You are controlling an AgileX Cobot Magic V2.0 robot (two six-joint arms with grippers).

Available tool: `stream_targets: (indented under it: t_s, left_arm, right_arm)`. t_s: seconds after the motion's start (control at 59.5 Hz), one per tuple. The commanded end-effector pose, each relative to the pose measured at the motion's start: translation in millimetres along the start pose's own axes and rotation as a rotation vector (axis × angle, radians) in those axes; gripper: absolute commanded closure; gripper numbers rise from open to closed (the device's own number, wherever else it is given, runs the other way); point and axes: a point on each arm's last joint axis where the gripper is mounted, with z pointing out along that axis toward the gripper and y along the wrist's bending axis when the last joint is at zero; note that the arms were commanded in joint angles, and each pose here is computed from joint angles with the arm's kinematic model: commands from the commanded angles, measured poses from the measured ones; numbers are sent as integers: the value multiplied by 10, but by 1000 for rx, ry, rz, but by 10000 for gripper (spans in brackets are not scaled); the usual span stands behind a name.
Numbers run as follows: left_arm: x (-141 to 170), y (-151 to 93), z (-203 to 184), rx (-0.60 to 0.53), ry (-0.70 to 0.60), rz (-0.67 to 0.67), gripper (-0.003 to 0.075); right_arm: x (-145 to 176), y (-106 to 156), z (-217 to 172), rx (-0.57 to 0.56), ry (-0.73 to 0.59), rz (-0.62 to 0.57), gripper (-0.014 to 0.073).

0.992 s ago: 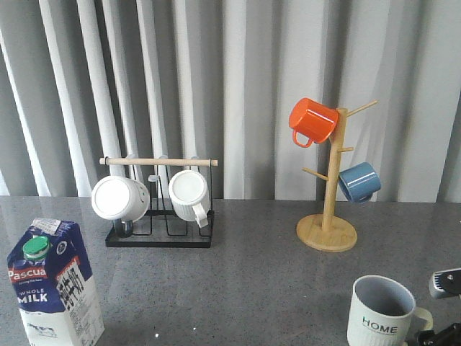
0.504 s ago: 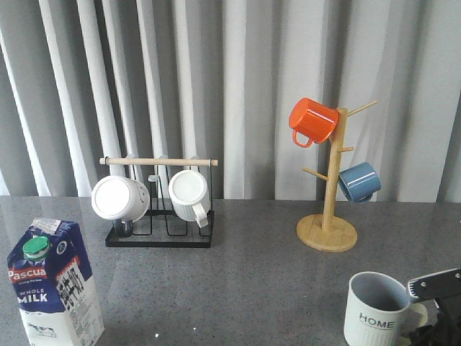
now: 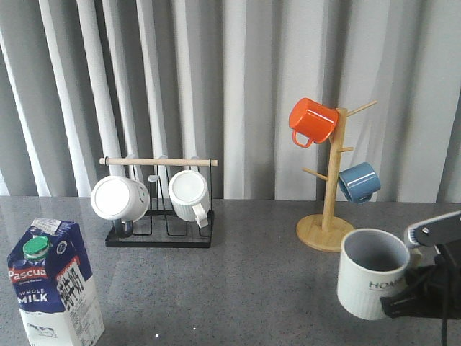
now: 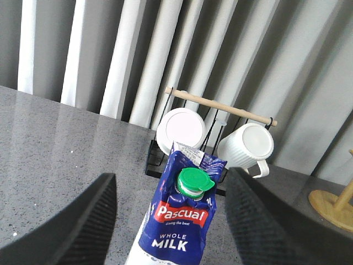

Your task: Place milk next to cup

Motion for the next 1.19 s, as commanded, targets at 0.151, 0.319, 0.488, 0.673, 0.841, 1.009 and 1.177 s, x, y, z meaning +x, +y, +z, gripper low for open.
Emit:
stream_targets:
  t_s: [0.151,0.319,0.488,0.673,0.841,1.009,1.177]
  left_arm:
    - [-163,-66,-14,40,-89,0,291]
    - [-163,-66,-14,40,-89,-1,291]
    - [-163,-66,-14,40,-89,-1,291]
    - [-163,-66,-14,40,-89,-1,291]
    - [-161,-65,-14,39,-87,-1,291]
    - [-154,-61,-13,35,-79,-1,291]
    - [-148,-58,-13,32,-73,-1,291]
  right_arm:
    - [-518,661,-72,-182,-178,-91,603]
    - [-373,904,223,-240,-95,-80,601]
    - [-239,961,423,-247,-30,-65,599]
    - [-144,998,536,-254,20,-49,592]
    - [-108,998,551,-256,50,-48,581]
    - [-71,1002,547,-262,91,-53,538]
    - [-38,1005,542,-265,130,-38,409]
